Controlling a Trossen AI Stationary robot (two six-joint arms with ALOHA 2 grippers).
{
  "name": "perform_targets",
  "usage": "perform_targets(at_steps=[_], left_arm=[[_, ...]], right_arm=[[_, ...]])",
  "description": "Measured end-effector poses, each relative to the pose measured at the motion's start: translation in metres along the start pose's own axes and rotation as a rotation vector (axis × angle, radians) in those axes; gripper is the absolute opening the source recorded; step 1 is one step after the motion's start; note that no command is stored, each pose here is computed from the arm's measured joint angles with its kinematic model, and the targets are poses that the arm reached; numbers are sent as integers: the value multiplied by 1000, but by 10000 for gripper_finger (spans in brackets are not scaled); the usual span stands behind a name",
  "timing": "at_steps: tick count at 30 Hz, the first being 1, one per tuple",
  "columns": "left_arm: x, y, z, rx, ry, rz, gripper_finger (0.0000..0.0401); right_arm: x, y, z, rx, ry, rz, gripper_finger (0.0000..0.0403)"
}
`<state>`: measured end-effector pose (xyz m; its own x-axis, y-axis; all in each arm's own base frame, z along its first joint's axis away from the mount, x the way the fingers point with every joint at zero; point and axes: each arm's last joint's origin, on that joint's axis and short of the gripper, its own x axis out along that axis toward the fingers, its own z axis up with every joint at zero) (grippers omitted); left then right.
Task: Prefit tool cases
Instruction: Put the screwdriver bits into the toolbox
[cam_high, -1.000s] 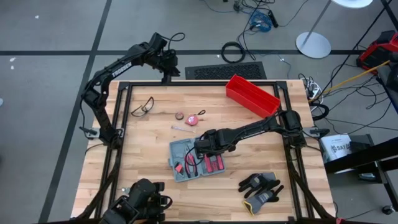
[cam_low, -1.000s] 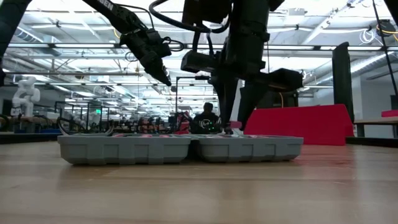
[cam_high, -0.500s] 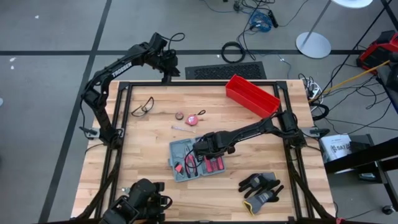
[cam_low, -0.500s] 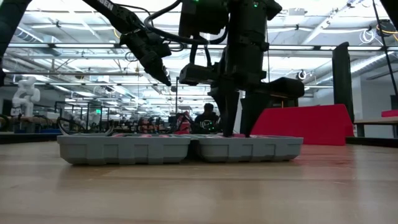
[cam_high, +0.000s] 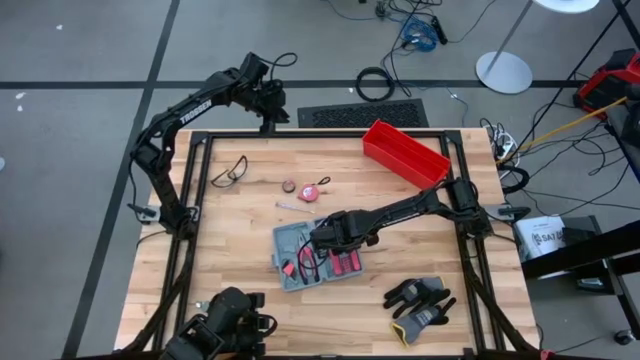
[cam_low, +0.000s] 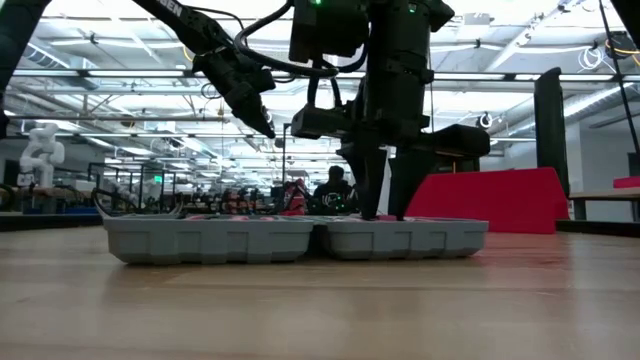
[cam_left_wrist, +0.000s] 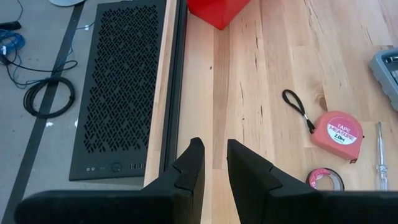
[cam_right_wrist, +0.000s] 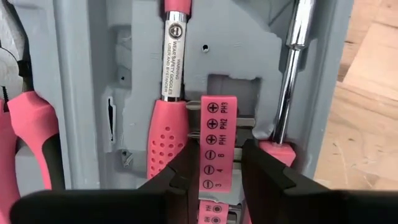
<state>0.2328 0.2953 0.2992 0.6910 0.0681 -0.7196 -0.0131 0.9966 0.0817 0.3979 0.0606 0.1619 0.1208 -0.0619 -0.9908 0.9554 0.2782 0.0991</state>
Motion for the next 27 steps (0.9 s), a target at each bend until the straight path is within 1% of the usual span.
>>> perform_targets(at_steps=[10, 21, 27], left_arm=[[0, 0, 0, 1, 0, 0, 73], [0, 0, 0, 2, 0, 0, 73], [0, 0, 0, 2, 0, 0, 73]], right_arm=[[1, -2, 6, 14, -25, -13, 82], [1, -4, 14, -9, -29, -26, 82], [-1, -6, 18, -31, -49, -56, 82]])
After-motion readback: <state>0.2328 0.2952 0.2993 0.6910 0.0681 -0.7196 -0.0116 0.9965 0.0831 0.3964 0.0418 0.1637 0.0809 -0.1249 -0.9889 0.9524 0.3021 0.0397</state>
